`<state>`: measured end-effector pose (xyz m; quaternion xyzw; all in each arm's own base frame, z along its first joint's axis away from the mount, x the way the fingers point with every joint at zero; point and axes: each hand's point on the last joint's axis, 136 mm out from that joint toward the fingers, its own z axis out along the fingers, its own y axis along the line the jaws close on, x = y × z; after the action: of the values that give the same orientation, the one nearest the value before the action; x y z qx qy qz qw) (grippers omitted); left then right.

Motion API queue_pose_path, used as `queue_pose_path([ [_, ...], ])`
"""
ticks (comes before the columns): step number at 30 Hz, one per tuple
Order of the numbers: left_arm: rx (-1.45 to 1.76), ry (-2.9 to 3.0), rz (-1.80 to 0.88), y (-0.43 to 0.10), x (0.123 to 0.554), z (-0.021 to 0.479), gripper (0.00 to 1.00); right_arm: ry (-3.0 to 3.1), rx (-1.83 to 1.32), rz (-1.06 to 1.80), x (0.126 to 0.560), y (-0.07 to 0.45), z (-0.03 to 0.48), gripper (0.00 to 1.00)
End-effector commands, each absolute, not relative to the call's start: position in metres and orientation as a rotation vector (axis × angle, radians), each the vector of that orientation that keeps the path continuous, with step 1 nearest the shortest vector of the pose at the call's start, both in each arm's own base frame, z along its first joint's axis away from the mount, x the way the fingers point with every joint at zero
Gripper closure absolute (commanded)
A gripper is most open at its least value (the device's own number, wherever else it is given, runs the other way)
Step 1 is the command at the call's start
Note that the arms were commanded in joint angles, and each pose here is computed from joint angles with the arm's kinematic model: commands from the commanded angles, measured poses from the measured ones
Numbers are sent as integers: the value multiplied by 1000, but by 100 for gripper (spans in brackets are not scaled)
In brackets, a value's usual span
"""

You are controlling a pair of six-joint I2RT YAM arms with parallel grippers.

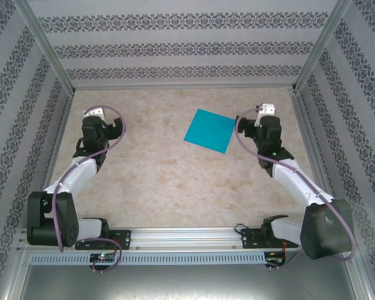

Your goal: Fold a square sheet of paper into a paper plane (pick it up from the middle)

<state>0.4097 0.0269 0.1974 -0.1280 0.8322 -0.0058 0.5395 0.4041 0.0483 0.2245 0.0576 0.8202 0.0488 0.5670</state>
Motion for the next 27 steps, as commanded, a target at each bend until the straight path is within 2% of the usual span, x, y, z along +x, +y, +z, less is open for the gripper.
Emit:
queue_pose_path([
  [1,-398,2105,-120,14,391,205,0,2170,326,195,394,63,186,2],
  [7,-396,2069,-232,1,386,247,0,2345,353,406,418,139,170,2],
  [16,-420,2099,-229,3,384,244,0,2559,371,629,444,239,120,4],
  [20,-372,2121,-281,-7,390,241,0,2627,355,620,449,259,103,5],
  [27,-364,2145,-302,-11,393,234,0,2703,388,547,459,265,74,6],
])
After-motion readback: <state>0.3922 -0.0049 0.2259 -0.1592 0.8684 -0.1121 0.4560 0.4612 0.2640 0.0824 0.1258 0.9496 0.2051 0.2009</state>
